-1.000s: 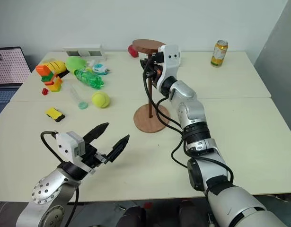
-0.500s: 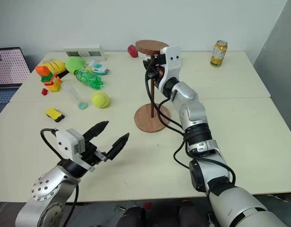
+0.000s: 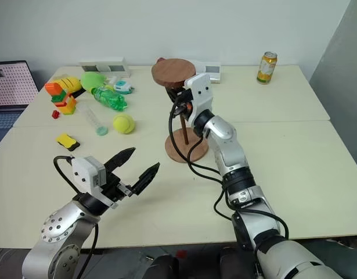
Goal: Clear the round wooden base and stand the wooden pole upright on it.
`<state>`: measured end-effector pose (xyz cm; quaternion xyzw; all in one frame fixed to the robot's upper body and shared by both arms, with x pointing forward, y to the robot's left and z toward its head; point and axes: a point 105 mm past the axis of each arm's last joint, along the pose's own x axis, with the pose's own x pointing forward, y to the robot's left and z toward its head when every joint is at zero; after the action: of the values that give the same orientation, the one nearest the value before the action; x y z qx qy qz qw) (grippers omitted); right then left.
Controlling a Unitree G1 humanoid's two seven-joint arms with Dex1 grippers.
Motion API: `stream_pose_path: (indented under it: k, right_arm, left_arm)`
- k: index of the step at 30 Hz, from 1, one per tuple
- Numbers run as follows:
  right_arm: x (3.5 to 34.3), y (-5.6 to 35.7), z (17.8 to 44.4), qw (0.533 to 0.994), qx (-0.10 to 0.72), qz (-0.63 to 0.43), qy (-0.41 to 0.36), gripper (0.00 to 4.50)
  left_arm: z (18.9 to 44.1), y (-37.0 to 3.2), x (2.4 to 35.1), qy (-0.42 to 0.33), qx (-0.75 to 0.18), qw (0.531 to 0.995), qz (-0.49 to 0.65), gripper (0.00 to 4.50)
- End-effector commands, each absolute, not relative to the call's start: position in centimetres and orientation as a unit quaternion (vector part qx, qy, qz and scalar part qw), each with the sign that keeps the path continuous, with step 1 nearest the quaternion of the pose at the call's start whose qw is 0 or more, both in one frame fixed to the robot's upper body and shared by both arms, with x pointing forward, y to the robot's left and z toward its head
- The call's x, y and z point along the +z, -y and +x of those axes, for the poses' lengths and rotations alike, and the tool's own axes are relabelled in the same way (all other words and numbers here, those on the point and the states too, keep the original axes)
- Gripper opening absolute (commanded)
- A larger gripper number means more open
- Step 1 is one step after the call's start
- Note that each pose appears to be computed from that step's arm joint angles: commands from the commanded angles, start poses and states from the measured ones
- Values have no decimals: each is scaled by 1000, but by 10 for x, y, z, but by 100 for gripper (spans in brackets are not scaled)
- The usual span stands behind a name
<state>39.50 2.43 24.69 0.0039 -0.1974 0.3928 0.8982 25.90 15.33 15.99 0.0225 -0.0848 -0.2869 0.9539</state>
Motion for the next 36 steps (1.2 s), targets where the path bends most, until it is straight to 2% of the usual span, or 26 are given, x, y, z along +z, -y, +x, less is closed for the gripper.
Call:
stream_pose_path:
  k: [1,5,7,8,12,15,19,22,28,32,36]
  right_arm:
    - [220,-37,391,898,416,-8,145,27]
    - [203,-43,392,896,435,-12,88,27]
    - [205,-40,394,898,432,3,80,98]
    - [207,-39,395,898,433,15,76,112]
    - [211,-33,395,895,440,20,68,220]
    - [203,-27,394,893,448,4,47,293]
    - [173,-4,387,890,455,-21,-17,375]
    - [159,11,377,886,460,-38,-41,439]
    - [136,48,356,876,468,-83,-85,445]
    - [152,79,341,869,479,-93,-78,445]
    - [171,99,321,864,489,-103,-69,445]
  left_arm:
    - [259,-156,167,96,-287,953,27,450]
    - [257,-156,163,86,-292,952,26,450]
    - [256,-155,163,85,-294,952,25,450]
    - [256,-155,162,83,-295,951,25,450]
    - [257,-156,162,79,-301,950,26,450]
    - [261,-161,163,77,-300,950,28,450]
    - [257,-164,146,-10,-358,934,-8,450]
    - [264,-179,147,-45,-377,925,1,450]
    - [295,-218,172,-81,-392,914,66,450]
    - [314,-243,183,-109,-380,906,150,450]
    - [318,-244,192,-120,-416,883,180,450]
